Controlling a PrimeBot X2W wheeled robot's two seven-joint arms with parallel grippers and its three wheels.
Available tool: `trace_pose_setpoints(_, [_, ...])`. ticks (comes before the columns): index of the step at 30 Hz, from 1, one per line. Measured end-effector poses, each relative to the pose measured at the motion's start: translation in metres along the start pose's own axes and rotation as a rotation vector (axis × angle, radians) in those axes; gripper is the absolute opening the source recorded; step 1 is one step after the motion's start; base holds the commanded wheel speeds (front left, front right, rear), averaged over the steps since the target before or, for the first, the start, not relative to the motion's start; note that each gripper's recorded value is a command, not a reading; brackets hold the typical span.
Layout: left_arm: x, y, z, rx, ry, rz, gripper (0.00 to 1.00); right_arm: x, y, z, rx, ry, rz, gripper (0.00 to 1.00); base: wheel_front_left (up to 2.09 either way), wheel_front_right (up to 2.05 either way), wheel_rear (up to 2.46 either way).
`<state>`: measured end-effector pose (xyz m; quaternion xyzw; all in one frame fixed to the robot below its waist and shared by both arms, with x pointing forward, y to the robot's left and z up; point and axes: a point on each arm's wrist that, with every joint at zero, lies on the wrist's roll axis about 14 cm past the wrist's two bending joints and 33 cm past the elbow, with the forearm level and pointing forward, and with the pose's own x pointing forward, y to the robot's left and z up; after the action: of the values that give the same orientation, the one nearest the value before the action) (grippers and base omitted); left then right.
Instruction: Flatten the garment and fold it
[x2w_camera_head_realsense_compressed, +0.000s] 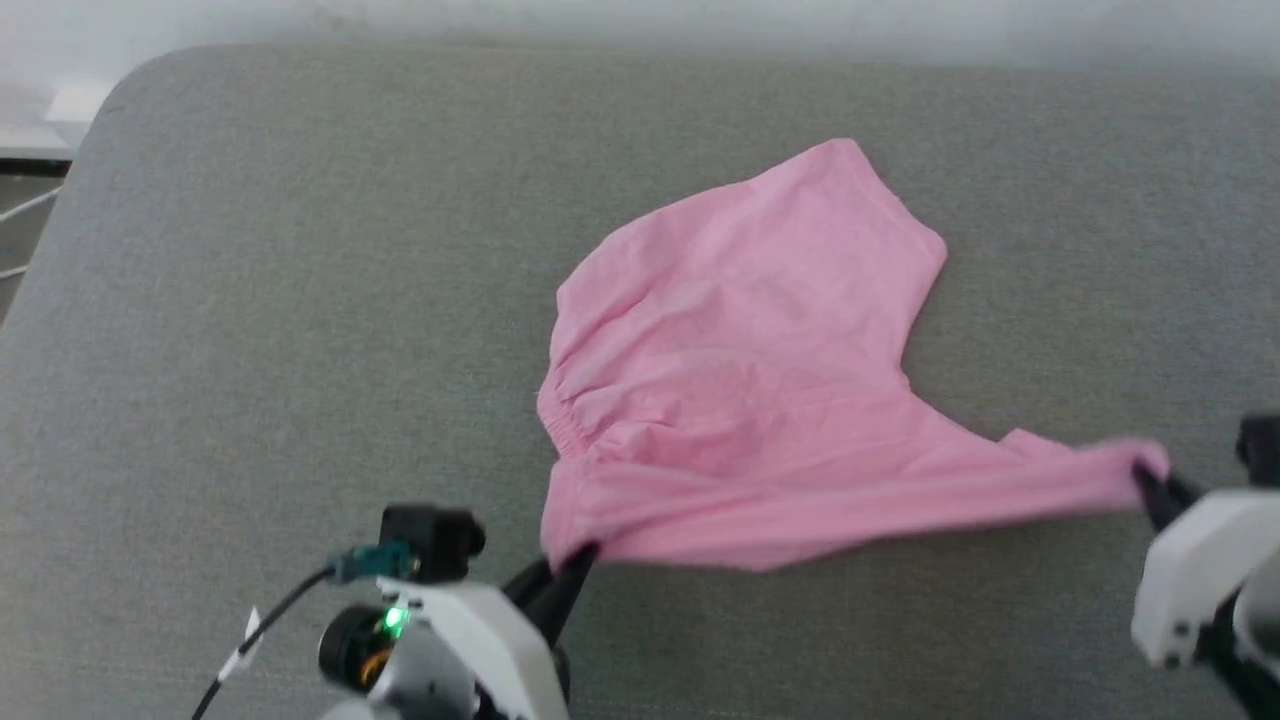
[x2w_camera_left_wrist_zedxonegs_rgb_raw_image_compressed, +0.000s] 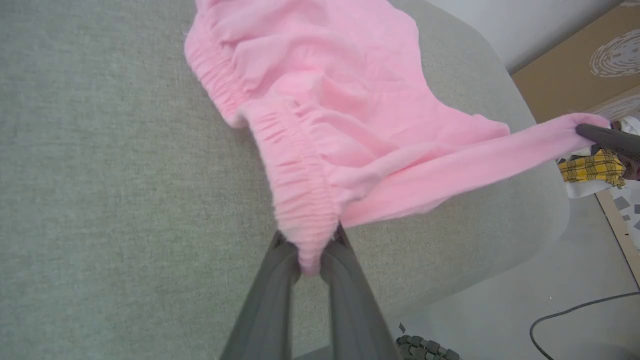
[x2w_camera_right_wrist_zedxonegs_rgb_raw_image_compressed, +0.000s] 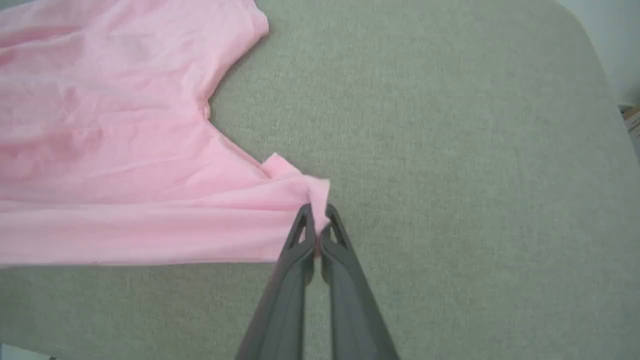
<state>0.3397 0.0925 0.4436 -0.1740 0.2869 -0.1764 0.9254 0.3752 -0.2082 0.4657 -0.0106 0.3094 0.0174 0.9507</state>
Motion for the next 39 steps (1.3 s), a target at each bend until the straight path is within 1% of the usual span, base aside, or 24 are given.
trace_pose_setpoints(5, [0.022,-0.008,0.034,-0.005,-0.093,-0.027,0.0,0.033,0.009,0.064,-0.092,-0.131,0.037,0.0,0.0,0.0,0.0])
trace_pose_setpoints(10, [0.042,0.002,0.062,-0.022,-0.166,-0.009,0.0,0.072,0.028,0.114,-0.153,-0.207,0.087,0.0,0.0,0.0,0.0])
trace_pose_setpoints(13, [0.052,0.012,0.075,-0.041,-0.201,0.017,0.0,0.098,0.043,0.134,-0.18,-0.221,0.121,0.0,0.0,0.0,0.0])
trace_pose_setpoints(20, [0.074,0.036,0.086,-0.094,-0.234,0.074,0.0,0.16,0.073,0.16,-0.256,-0.205,0.171,0.0,0.0,0.0,0.0])
trace_pose_setpoints(22, [0.079,0.043,0.087,-0.11,-0.239,0.091,0.0,0.177,0.08,0.164,-0.274,-0.199,0.177,0.0,0.0,0.0,0.0])
trace_pose_setpoints(25, [0.085,0.054,0.086,-0.124,-0.236,0.118,0.0,0.204,0.091,0.16,-0.298,-0.16,0.188,0.0,0.0,0.0,0.0])
trace_pose_setpoints(30, [0.092,0.073,0.076,-0.144,-0.208,0.167,0.0,0.244,0.107,0.133,-0.32,-0.046,0.212,0.0,0.0,0.0,0.0])
trace_pose_setpoints(34, [0.096,0.082,0.065,-0.16,-0.181,0.19,0.0,0.266,0.116,0.108,-0.319,0.046,0.229,0.0,0.0,0.0,0.0])
trace_pose_setpoints(35, [0.097,0.084,0.063,-0.162,-0.181,0.195,0.46,0.27,0.117,0.102,-0.315,0.072,0.231,0.0,0.0,0.0,0.0])
trace_pose_setpoints(36, [0.097,0.084,0.062,-0.164,-0.179,0.192,1.0,0.274,0.118,0.096,-0.313,0.095,0.233,0.31,0.0,0.0,0.0])
trace_pose_setpoints(37, [0.097,0.086,0.061,-0.17,-0.178,0.193,1.0,0.276,0.119,0.094,-0.31,0.099,0.238,0.86,0.0,0.0,0.0])
trace_pose_setpoints(38, [0.098,0.086,0.059,-0.173,-0.178,0.192,1.0,0.278,0.12,0.096,-0.295,0.093,0.241,1.0,0.0,0.0,0.0])
trace_pose_setpoints(39, [0.098,0.086,0.059,-0.176,-0.179,0.19,1.0,0.278,0.12,0.098,-0.284,0.085,0.243,1.0,0.0,0.0,0.0])
